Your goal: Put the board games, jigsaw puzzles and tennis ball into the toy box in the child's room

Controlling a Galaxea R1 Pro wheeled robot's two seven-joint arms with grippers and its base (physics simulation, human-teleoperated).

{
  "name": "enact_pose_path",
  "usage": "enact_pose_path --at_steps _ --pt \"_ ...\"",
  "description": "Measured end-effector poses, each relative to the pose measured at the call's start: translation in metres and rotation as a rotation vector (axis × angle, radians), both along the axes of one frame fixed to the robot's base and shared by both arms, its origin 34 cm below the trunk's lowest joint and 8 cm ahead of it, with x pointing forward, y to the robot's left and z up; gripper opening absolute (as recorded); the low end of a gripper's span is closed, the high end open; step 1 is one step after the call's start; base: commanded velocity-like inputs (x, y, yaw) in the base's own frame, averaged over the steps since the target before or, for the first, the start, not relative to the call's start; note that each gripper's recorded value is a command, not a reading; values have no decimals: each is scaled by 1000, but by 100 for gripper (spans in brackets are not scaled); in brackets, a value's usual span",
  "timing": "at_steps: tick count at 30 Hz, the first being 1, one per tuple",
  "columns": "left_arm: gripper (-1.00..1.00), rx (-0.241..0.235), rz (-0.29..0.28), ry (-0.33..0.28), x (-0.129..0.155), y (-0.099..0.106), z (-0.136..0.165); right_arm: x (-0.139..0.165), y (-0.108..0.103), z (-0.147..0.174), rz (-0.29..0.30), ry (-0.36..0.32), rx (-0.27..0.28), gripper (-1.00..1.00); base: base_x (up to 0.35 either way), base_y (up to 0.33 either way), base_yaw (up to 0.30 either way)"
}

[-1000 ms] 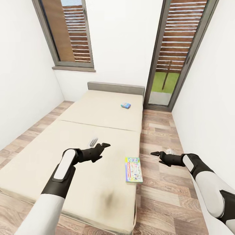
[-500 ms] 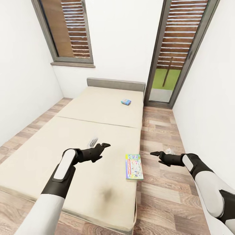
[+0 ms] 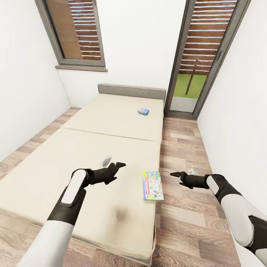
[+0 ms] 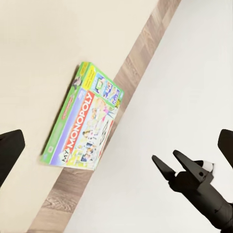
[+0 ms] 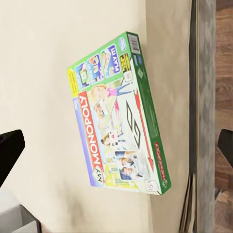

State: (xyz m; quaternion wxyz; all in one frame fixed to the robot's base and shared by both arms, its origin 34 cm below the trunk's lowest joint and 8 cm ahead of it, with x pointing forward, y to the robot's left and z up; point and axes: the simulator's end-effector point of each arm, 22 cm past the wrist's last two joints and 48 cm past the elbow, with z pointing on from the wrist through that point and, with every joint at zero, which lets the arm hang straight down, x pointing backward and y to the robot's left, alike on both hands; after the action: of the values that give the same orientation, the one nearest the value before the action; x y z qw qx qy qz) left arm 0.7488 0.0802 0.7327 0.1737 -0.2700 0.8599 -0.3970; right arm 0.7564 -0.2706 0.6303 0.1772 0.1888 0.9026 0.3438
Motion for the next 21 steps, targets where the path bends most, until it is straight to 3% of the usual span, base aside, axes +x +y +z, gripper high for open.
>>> enact_pose_path --at_steps 21 --pt "100 -8 3 -12 -2 0 -42 -7 -1 -55 2 26 9 100 0 0 0"
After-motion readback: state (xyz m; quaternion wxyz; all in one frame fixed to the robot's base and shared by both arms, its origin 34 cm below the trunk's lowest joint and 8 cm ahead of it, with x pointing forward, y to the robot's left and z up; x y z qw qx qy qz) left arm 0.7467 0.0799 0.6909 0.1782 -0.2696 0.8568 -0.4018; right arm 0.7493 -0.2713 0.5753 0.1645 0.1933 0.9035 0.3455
